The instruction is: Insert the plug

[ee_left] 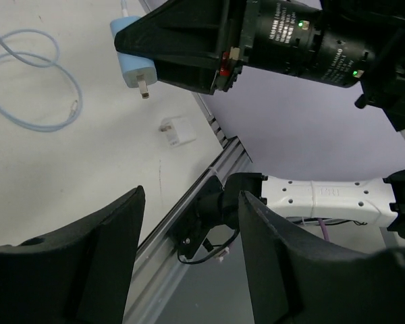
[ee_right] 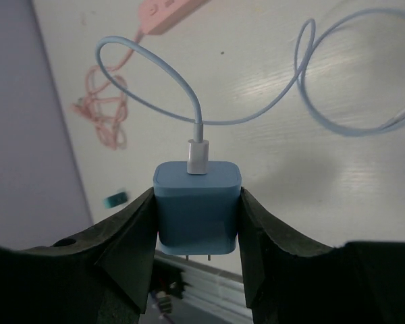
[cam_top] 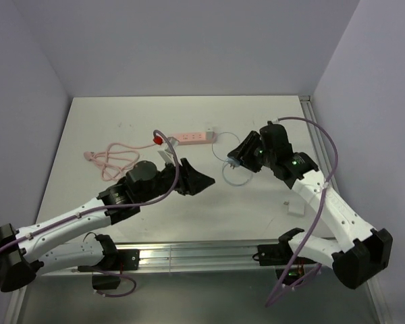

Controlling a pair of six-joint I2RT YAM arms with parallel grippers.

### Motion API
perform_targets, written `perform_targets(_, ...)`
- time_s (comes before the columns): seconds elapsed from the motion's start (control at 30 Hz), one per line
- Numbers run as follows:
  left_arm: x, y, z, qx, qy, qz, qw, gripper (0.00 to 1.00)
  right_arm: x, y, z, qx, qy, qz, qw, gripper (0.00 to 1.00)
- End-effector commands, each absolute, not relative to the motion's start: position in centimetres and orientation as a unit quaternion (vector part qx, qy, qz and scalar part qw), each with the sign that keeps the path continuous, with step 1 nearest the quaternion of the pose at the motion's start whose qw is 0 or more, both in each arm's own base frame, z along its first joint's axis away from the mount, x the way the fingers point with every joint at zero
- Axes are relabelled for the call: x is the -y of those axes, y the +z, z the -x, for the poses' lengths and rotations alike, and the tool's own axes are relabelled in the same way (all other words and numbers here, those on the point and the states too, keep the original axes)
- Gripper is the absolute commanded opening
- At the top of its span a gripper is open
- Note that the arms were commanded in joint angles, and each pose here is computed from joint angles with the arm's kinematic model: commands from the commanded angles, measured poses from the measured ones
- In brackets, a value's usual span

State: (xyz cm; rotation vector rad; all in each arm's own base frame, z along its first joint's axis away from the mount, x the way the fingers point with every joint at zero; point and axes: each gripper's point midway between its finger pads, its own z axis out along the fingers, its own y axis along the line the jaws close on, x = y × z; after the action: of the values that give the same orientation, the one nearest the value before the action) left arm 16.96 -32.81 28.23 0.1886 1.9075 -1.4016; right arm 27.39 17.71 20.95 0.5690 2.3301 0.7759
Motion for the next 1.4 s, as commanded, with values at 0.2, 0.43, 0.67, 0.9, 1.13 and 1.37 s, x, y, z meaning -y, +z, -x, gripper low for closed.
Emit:
perform_targets(0.2, 34.4, 30.5, -17.1, -0.705, -0.543, -0.003, 0.456, 0.66, -21.4, 27.6, -25.4, -0.815, 0.410, -0.242, 0.331, 0.00)
perform_targets(0.43, 34.9, 29.6, -17.9, -0.726, -0.490, 0.019, 0.483, 0.70, -22.9, 28.1, -24.3, -0.810, 0.425, -0.243, 0.322, 0.00)
perform_targets(0.67, 34.9, 28.5, -18.5, -0.735, -0.455, 0.040, 0.501, 0.71, -24.0, 28.8, -23.4, -0.808, 0.440, -0.234, 0.315, 0.00)
perform_targets(0.9, 34.8, 28.8, -19.2, -0.727, -0.458, 0.070, 0.508, 0.68, -24.5, 28.9, -22.8, -0.808, 0.446, -0.228, 0.310, 0.00)
perform_targets(1.13, 36.2, 28.8, -19.3, -0.725, -0.465, 0.065, 0.504, 0.65, -24.7, 29.2, -22.3, -0.808, 0.452, -0.220, 0.308, 0.00)
perform_targets(1.37, 36.4, 28.9, -19.6, -0.725, -0.460, 0.066, 0.508, 0.63, -25.3, 29.2, -21.6, -0.811, 0.460, -0.207, 0.297, 0.00)
